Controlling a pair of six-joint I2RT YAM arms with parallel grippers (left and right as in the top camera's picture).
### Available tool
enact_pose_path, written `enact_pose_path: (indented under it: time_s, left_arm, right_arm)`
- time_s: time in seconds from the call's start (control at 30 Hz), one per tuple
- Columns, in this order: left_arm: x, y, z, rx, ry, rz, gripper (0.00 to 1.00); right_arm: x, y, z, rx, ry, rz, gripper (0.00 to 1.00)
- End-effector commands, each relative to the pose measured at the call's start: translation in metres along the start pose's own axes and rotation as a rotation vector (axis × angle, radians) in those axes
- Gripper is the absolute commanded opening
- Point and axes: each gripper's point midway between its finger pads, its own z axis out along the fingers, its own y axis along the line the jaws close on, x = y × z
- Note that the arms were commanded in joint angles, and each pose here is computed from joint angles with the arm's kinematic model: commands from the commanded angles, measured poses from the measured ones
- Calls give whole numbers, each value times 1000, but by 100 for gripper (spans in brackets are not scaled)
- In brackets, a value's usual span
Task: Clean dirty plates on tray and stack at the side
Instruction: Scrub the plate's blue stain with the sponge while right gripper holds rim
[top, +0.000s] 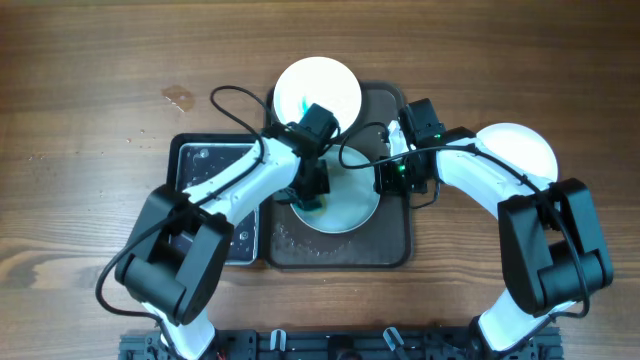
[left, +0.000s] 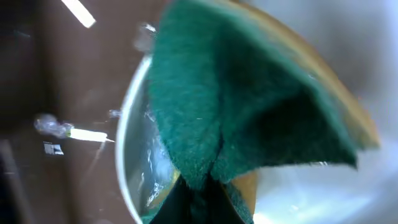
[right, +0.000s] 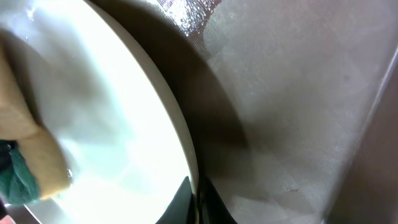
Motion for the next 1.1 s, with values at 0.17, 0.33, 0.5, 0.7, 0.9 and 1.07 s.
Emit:
enact_pose_path:
  time_s: [0.17, 0.33, 0.5, 0.7, 0.9, 1.07]
  left_arm:
    - [-7, -30, -2, 184, -1, 18, 4]
    - [9, -95, -5, 457, 83, 71, 4]
    - [27, -117, 10, 463, 100, 136, 4]
    - [37, -117, 19, 440, 137, 135, 4]
    - [26, -63, 32, 231, 123, 70, 4]
    - [9, 8, 30, -59, 48, 4, 4]
  right_arm:
    - [-5, -11, 2, 33, -15, 10, 4]
    - [-5, -10, 2, 33, -14, -6, 4]
    - [-4, -11, 2, 34, -11, -14, 4]
    - [-3, -11, 2, 35, -8, -13, 4]
    - [-3, -11, 2, 35, -7, -12, 4]
    - [-3, -11, 2, 35, -7, -13, 4]
